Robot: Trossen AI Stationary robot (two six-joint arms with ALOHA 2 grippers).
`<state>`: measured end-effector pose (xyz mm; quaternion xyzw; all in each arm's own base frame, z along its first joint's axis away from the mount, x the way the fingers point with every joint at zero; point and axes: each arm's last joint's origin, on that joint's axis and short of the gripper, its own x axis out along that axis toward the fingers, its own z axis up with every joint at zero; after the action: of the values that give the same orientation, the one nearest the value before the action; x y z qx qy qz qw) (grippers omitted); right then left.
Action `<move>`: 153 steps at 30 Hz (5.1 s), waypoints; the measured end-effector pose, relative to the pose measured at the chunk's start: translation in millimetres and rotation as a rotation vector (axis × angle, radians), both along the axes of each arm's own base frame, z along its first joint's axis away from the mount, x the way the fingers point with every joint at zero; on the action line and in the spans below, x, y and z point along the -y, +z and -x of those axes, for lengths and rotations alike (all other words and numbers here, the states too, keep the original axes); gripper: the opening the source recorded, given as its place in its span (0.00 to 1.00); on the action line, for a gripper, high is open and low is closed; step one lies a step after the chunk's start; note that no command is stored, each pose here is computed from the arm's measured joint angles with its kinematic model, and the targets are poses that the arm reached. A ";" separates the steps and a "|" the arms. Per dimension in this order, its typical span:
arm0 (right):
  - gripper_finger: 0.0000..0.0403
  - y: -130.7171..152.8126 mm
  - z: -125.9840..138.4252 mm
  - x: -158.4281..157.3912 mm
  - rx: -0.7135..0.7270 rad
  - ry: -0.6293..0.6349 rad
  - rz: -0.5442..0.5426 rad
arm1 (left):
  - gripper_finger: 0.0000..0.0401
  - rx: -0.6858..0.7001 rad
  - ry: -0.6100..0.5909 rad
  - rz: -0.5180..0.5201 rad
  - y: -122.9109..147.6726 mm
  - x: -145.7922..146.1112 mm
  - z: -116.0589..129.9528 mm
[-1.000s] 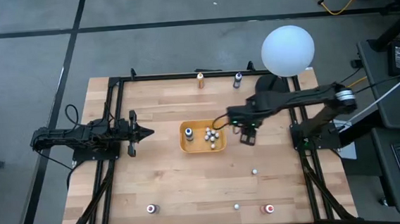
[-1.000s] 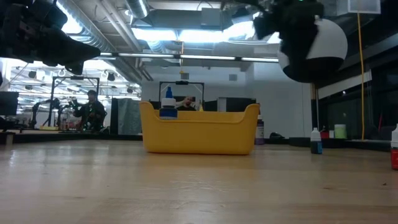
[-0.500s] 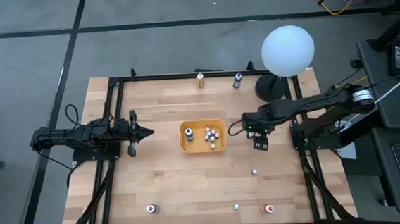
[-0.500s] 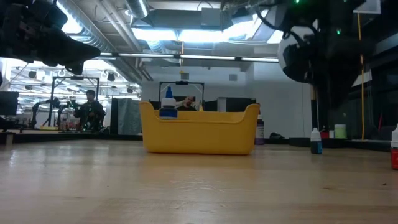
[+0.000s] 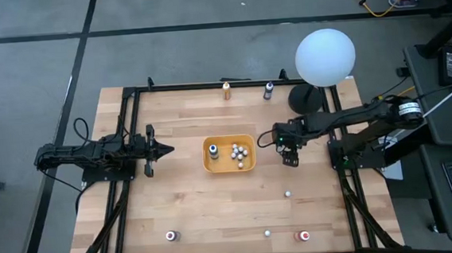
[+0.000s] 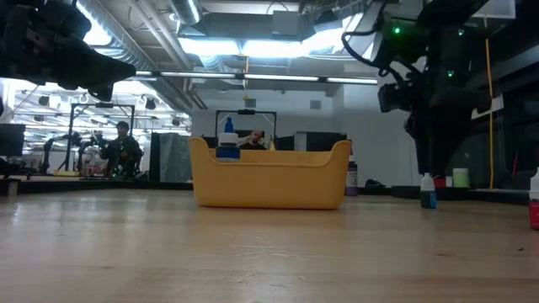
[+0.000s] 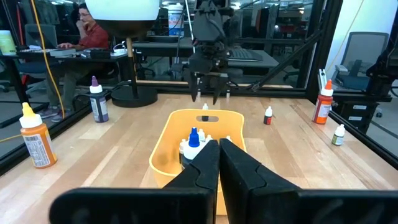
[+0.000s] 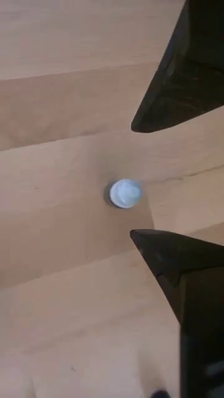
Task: Pick & Place food coloring
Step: Put the black food coloring bottle into the yellow bin
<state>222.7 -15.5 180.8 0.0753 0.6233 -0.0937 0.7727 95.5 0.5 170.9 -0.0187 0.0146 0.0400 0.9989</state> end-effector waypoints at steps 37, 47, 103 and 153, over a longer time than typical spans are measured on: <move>0.32 -28.3 -14.7 3.5 -0.033 0.013 -0.056 | 0.02 0.000 0.000 0.000 0.0 0.0 0.0; 0.18 -27.7 -15.3 3.5 -0.028 0.011 -0.056 | 0.03 0.000 0.000 0.000 0.0 0.0 0.0; 0.22 -28.6 -11.5 2.5 -0.063 -0.035 -0.101 | 0.02 0.000 0.000 0.000 0.0 0.0 0.0; 0.20 171.8 -127.4 -27.0 0.090 0.294 -0.086 | 0.02 0.000 0.000 0.000 0.0 0.0 0.0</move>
<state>350.1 11.5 352.6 0.0203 0.5959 0.0507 0.8012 95.5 0.5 170.9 -0.0187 0.0147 0.0401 0.9989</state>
